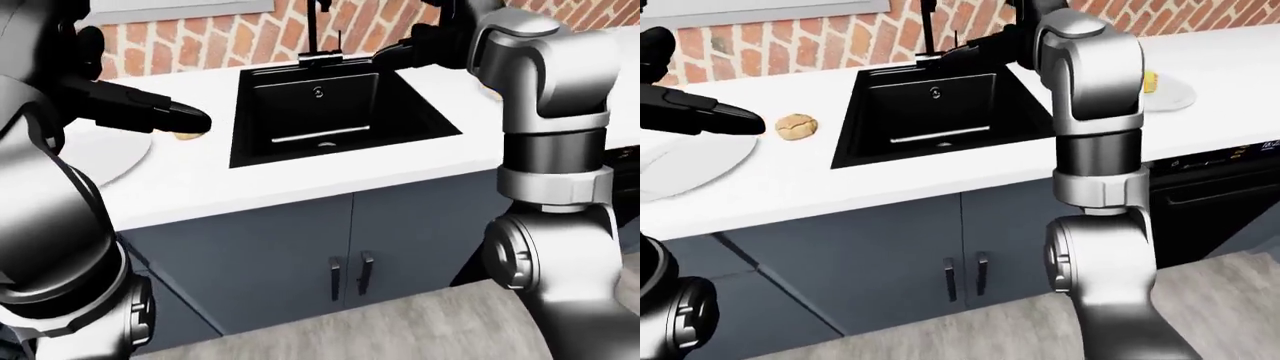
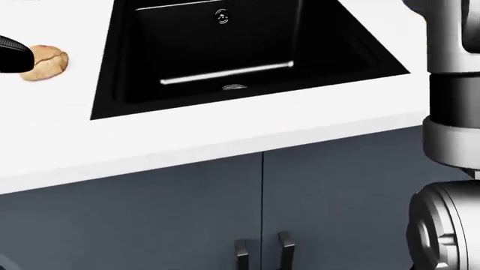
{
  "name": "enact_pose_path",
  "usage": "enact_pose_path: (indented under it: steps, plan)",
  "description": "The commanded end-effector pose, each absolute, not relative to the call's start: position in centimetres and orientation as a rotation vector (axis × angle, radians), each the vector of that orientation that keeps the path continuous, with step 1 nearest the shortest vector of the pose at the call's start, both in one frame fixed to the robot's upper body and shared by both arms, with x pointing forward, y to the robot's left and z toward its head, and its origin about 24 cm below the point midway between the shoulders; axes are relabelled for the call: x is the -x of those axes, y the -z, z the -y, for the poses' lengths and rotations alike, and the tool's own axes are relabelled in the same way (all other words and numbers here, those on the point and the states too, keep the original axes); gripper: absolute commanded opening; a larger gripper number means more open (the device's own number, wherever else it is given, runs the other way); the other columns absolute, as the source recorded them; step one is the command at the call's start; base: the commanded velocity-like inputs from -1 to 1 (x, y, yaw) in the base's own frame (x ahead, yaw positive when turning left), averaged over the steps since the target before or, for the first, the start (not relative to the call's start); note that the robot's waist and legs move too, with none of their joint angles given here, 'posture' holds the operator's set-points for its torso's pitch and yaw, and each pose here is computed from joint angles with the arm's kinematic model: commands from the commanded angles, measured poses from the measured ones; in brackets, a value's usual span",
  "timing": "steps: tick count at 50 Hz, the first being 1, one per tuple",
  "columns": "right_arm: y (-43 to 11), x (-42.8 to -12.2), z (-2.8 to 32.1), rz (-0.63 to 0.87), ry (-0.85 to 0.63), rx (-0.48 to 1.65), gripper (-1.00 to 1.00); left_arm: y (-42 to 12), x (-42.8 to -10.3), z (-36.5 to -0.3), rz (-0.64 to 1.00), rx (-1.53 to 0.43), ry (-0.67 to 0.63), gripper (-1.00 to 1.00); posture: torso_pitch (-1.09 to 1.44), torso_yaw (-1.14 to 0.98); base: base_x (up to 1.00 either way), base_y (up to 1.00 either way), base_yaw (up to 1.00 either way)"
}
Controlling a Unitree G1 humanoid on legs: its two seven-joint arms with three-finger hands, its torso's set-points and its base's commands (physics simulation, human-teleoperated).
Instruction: Place the pastries on the plates.
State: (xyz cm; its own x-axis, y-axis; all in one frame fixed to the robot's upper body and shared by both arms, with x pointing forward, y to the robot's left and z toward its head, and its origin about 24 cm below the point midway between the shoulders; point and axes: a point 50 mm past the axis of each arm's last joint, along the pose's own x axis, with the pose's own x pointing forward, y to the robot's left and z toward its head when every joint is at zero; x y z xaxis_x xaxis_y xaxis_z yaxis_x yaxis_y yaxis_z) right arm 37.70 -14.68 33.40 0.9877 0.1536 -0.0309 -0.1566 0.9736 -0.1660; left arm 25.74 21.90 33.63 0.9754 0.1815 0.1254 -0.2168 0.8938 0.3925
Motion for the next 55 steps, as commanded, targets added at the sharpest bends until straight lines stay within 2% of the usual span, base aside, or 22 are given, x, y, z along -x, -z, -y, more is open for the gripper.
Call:
enact_pose_path:
  steps: [1,55]
  plan:
    - [-36.12,-36.78,15.29,0.1,-0.129,0.168,1.0,-35.06,-25.03,-21.63,0.167,-0.439,-0.218,1.0,0.0,0.0,0.0,0.26,0.0]
    - [-36.1,-36.78,15.3,0.093,-0.127,0.165,1.0,-35.48,-24.71,-21.42,0.17,-0.459,-0.21,1.0,0.0,0.0,0.0,0.11,0.0]
